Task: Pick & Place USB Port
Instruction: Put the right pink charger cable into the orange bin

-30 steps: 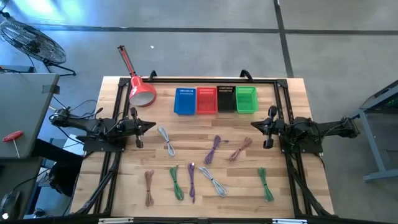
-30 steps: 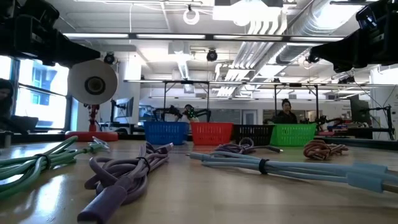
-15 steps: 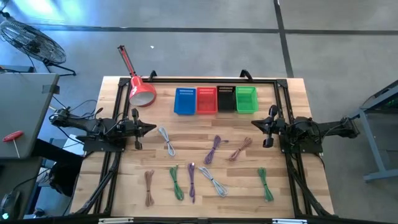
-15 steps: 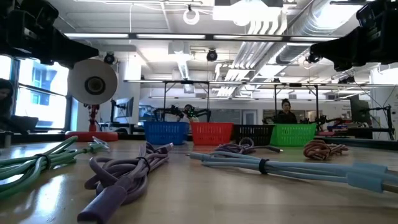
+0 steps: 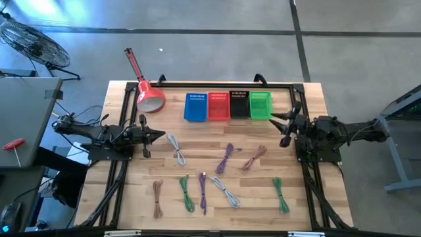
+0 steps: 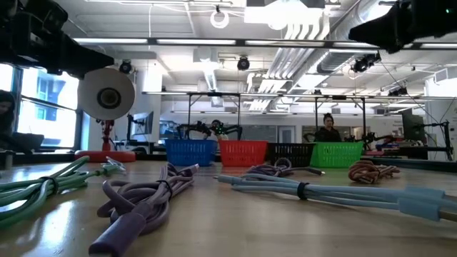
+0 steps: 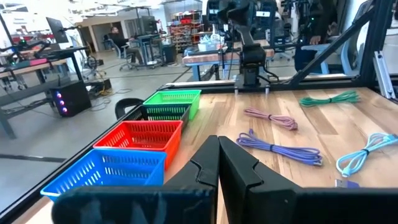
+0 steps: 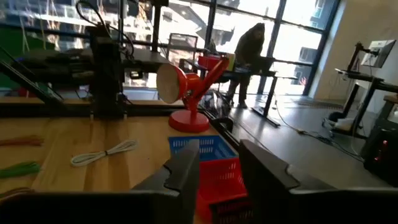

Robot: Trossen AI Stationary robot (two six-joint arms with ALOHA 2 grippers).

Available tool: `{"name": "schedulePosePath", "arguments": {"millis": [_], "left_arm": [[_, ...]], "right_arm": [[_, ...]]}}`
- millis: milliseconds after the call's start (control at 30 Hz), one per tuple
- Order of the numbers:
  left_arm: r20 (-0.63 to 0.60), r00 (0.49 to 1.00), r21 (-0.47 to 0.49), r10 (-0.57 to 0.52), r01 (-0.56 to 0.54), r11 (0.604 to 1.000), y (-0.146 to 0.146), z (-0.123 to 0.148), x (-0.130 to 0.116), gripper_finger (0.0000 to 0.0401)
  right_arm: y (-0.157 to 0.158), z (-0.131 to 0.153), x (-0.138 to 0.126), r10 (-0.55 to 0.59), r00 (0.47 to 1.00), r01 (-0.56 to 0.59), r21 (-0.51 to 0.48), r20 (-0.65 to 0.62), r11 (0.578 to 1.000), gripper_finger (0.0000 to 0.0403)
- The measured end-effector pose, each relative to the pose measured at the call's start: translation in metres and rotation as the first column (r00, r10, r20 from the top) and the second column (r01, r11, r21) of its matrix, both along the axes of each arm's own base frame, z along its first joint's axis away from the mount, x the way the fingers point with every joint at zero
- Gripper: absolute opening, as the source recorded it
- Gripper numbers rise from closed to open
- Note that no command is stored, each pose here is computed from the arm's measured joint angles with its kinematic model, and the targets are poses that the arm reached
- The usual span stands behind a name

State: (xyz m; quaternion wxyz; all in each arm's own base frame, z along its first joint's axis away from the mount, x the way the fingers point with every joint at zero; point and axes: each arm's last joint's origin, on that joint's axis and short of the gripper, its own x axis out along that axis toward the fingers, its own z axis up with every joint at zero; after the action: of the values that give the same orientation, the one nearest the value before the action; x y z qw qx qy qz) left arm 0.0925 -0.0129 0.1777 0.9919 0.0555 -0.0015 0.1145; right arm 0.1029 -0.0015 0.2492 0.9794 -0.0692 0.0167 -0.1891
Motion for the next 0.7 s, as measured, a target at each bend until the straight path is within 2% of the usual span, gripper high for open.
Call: {"name": "schedulePosePath", "arguments": {"millis": [200,267,333,567,700], "left_arm": [[-0.005,1.0,0.016,0.001,-0.001,1.0,0.0,0.0,0.0,0.0],[-0.007,1.0,0.017,-0.019,0.02,1.0,-0.001,0.0,0.0,0.0002],[-0.016,0.999,0.02,-0.051,0.051,0.998,-0.001,-0.001,0.0,0.0007],[-0.023,0.997,0.01,-0.071,0.072,0.997,-0.002,-0.001,0.0,0.0057],[-0.017,0.997,-0.012,-0.073,0.073,0.997,-0.002,-0.001,0.0,0.0084]], "right_arm": [[0.005,0.03,0.021,0.09,0.976,-0.102,-0.05,-0.196,0.994,0.018],[0.008,0.037,0.027,0.148,0.935,-0.192,-0.109,-0.324,0.975,0.0184],[0.011,0.04,0.035,0.182,0.888,-0.256,-0.126,-0.422,0.958,0.0185],[0.025,0.049,0.07,0.258,0.812,-0.339,-0.063,-0.523,0.939,0.0185],[0.031,0.035,0.084,0.236,0.704,-0.356,-0.045,-0.669,0.933,0.0185]]}}
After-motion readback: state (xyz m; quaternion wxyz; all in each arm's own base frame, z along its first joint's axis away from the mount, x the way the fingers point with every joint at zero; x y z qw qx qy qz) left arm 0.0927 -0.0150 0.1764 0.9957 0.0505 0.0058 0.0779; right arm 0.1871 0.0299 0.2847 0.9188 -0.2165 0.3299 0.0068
